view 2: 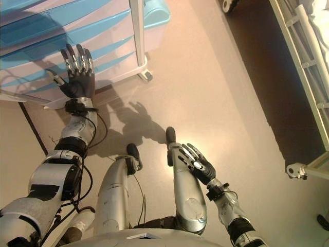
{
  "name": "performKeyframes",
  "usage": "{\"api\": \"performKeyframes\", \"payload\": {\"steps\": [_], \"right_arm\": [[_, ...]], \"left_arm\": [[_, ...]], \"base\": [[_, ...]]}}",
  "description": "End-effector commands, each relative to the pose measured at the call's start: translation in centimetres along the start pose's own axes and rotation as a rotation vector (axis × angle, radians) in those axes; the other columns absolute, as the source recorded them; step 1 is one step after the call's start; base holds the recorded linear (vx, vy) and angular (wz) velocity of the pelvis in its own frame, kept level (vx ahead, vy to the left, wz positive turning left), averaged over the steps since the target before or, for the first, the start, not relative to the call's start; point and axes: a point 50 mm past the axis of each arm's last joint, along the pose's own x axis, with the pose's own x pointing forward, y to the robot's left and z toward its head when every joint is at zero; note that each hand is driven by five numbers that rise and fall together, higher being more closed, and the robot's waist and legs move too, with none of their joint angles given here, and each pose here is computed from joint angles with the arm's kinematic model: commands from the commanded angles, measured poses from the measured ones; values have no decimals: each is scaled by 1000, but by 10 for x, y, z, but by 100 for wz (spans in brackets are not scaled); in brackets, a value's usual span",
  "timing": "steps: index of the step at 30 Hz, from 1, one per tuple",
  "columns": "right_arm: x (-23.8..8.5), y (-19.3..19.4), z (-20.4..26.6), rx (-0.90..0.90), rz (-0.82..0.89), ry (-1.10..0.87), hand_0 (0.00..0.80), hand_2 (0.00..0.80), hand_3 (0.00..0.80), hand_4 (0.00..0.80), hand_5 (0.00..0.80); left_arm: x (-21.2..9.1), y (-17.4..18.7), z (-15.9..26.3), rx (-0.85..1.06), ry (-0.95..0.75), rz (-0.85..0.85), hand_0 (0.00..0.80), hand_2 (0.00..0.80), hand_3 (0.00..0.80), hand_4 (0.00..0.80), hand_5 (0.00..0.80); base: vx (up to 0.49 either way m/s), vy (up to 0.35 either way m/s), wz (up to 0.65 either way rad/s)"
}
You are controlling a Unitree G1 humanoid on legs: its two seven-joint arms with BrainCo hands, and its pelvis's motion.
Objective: Open the drawer and pick up the medicine
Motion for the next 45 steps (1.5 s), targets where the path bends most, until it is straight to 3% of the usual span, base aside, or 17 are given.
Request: {"api": "performKeyframes", "payload": {"steps": [1,11,18,28,45], "right_arm": [[-23,2,-18,20,-1,79,0,0,0,0,0],[-18,5,-16,19,7,85,0,0,0,0,0],[-12,10,-18,28,16,76,0,0,0,0,0],[-6,13,-19,39,14,69,0,0,0,0,0],[-8,10,-18,41,4,73,0,0,0,0,0]], "left_arm": [[16,-14,15,5,-82,-77,0,0,0,0,0],[0,1,17,28,-50,33,0,0,0,0,0],[-36,23,6,104,64,102,0,0,0,0,0],[-73,39,6,41,19,154,0,0,0,0,0],[-32,7,23,-1,-105,-93,0,0,0,0,0]], "base": [[0,0,0],[-1,1,0],[-21,-29,2],[0,-7,3],[0,0,0]]}}
